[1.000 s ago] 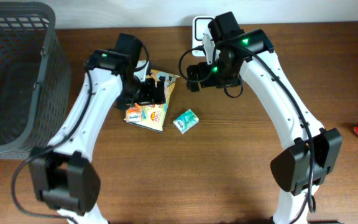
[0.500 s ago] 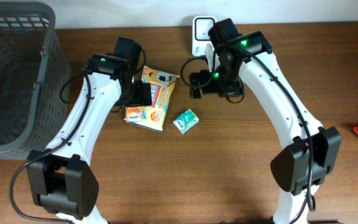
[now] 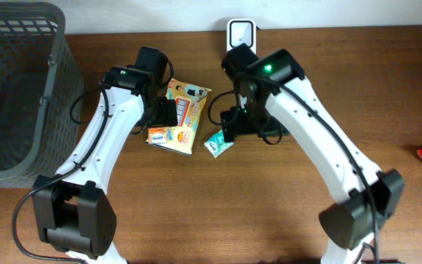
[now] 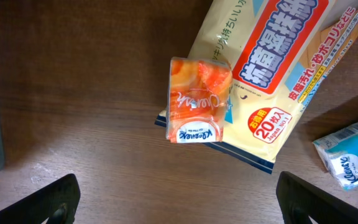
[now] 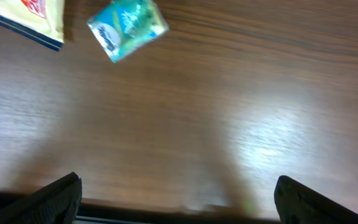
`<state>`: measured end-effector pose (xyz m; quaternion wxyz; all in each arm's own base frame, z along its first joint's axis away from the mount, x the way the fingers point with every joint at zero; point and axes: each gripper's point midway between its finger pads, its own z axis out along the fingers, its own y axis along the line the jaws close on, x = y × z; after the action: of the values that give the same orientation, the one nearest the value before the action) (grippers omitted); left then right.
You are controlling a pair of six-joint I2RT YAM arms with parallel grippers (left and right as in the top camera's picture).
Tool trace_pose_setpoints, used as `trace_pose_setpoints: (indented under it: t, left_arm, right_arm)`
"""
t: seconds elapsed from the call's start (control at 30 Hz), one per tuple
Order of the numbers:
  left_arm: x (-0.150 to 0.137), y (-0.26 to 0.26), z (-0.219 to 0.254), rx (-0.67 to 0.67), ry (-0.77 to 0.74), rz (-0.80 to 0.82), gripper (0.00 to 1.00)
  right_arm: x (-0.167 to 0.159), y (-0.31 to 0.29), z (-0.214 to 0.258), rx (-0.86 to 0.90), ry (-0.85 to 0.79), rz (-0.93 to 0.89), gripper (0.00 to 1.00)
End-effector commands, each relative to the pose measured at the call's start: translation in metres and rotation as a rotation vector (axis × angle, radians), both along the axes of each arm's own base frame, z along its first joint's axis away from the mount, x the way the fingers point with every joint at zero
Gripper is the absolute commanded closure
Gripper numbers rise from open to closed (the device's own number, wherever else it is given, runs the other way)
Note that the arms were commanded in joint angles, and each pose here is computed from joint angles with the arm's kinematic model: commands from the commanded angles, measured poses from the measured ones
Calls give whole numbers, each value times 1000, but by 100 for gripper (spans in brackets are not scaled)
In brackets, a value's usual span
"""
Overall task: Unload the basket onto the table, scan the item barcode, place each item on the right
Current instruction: 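Reach the right gripper down and grasp the green tissue pack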
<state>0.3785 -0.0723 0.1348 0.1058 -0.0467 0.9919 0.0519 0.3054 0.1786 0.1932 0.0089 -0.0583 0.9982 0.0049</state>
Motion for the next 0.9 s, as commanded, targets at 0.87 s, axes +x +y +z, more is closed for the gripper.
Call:
trace_pose_setpoints:
  t: [0.87]
  left_arm:
    - [0,-4,-1,-28,-2,8,1]
  right_arm:
    - [18,-2,-76,897,35,-56,2]
